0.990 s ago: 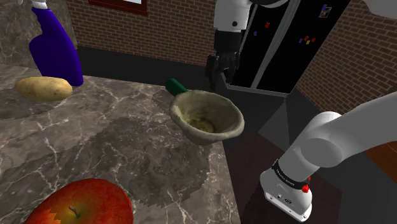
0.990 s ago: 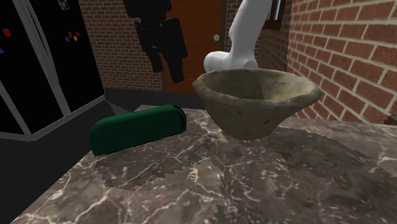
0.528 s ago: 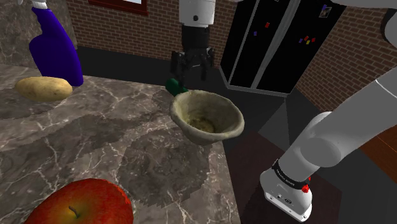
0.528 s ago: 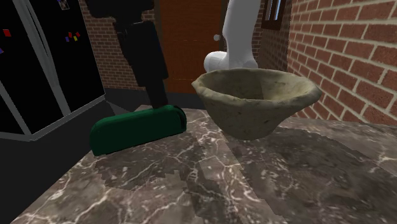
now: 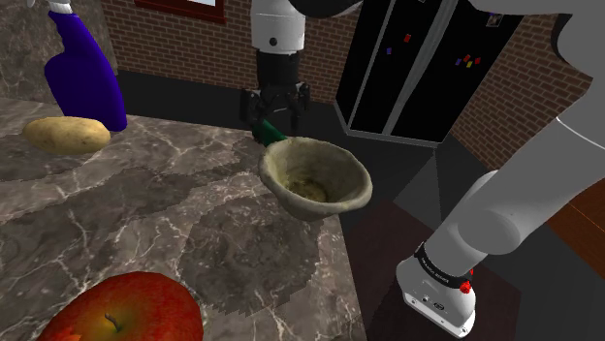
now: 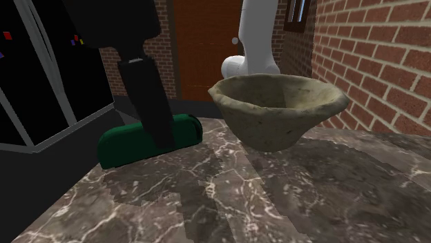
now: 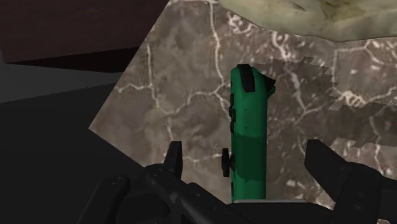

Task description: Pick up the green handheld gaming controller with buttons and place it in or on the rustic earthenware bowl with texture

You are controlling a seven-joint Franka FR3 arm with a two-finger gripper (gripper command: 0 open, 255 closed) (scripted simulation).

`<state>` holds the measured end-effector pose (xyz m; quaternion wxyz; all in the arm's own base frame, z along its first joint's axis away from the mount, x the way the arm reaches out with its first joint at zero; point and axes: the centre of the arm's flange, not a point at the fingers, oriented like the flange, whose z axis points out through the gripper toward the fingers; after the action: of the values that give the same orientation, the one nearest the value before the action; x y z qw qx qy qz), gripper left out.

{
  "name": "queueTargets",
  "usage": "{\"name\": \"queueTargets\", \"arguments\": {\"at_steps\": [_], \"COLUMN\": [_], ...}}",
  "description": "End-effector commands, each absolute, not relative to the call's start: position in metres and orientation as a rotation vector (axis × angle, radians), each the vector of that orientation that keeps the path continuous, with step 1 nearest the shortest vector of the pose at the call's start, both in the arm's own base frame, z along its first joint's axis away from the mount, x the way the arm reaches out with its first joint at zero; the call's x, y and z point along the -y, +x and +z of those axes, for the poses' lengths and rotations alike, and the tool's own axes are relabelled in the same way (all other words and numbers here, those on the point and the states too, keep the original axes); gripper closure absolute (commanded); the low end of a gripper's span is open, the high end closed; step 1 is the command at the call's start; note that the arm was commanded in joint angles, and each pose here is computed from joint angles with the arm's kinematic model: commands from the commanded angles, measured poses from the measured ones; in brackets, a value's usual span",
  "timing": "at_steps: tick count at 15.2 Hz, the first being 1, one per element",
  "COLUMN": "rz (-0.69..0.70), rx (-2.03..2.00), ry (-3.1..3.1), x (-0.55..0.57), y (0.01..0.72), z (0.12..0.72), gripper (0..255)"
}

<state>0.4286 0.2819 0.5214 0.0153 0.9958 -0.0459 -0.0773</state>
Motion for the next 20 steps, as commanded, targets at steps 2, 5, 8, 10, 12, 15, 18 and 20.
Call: {"name": "queueTargets", "arguments": {"at_steps": [2, 5, 8, 10, 12, 15, 18, 20], "rz": [-0.240, -0.240, -0.240, -0.240, -0.240, -0.240, -0.240, -0.240], "rx": [0.143, 0.143, 0.143, 0.143, 0.143, 0.143, 0.143, 0.143], "ry": [3.099, 3.099, 3.099, 3.099, 3.099, 3.099, 3.099, 3.099], "x": [-0.2810, -0.2810, -0.2810, -0.2810, -0.2810, -0.2811, -0.2811, -0.2810], "y": [0.4259, 0.4259, 0.4259, 0.4259, 0.4259, 0.4258, 0.4258, 0.4258], "z": [0.5073, 0.5073, 0.5073, 0.5073, 0.5073, 0.5074, 0.5074, 0.5126], "gripper": [0, 0, 0, 255, 255, 255, 255, 255]}}
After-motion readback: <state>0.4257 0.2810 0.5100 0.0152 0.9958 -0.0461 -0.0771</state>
